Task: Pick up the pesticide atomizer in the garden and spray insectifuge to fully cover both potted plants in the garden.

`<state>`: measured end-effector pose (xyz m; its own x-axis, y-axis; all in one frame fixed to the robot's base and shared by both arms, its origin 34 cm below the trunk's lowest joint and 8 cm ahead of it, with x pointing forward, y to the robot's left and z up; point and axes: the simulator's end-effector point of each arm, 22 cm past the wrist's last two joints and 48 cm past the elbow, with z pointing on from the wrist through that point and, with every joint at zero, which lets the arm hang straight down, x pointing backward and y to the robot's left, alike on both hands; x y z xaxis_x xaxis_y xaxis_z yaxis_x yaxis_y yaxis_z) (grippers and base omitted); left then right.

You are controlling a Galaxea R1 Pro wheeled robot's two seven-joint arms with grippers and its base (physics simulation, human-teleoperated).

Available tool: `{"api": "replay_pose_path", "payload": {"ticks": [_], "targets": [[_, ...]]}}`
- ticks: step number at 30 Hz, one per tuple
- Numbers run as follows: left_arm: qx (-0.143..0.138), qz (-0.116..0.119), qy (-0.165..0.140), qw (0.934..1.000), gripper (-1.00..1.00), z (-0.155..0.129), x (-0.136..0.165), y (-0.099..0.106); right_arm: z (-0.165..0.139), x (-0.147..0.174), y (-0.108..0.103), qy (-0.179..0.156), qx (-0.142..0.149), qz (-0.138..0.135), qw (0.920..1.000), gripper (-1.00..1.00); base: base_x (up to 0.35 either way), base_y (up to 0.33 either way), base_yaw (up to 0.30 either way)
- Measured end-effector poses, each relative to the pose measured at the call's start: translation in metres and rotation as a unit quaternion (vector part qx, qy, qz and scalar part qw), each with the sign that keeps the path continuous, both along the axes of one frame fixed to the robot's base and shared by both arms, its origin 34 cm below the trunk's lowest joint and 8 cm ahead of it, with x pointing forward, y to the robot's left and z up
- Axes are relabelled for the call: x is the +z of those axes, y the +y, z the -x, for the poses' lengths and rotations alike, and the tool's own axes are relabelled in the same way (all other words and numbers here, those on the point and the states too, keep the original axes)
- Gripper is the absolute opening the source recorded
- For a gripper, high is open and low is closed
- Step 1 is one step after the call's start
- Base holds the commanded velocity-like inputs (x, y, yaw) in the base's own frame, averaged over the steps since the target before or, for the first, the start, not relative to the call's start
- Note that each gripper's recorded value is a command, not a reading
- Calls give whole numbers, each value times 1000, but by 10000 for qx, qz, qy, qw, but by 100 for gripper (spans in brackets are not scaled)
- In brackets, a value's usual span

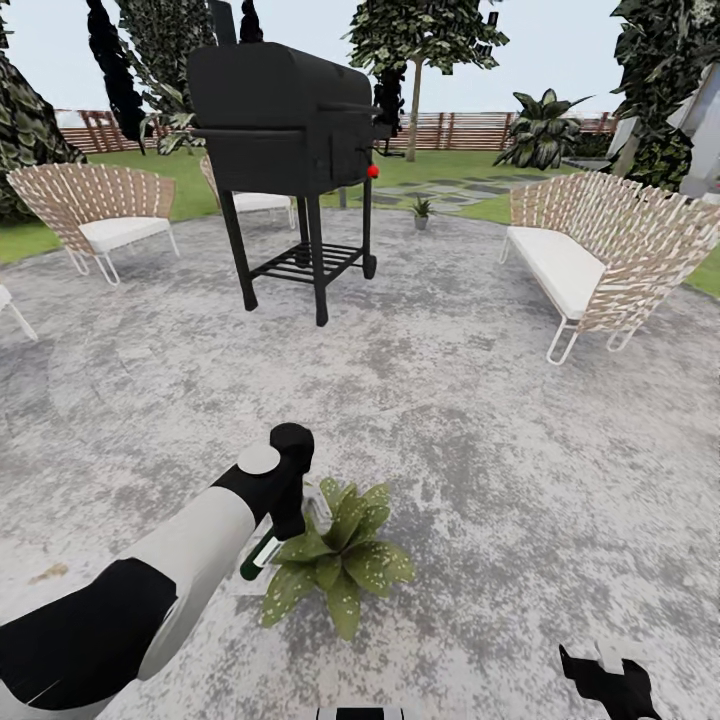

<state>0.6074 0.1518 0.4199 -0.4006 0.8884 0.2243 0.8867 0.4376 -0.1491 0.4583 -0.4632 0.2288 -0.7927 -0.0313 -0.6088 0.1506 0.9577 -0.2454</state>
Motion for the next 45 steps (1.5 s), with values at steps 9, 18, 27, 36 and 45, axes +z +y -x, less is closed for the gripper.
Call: {"api": "replay_pose_path", "payload": {"ticks": [9, 18, 27, 36, 45], "targets": [[-7, 4, 22, 10000, -100, 2, -2, -1, 0, 0, -1, 5, 6, 8, 10000, 100, 32, 0, -1], [-65, 48, -333, 9994, -100, -27, 22, -5, 0, 0, -1, 7, 5, 7, 10000, 100, 0, 0, 0], [-470, 10, -240, 9986, -100, -18, 16, -12, 0, 1, -2, 0, -5, 15, 10000, 100, 0, 0, 0], [-1412, 62, -88, 9899, -100, -16, 14, -11, 0, 0, -1, 12, 2, 8, 10000, 100, 0, 0, 0], [-1689, 159, 61, 9855, -100, -3, 4, -12, 1, 0, -1, 14, 2, 8, 10000, 100, -37, 0, 0]]}}
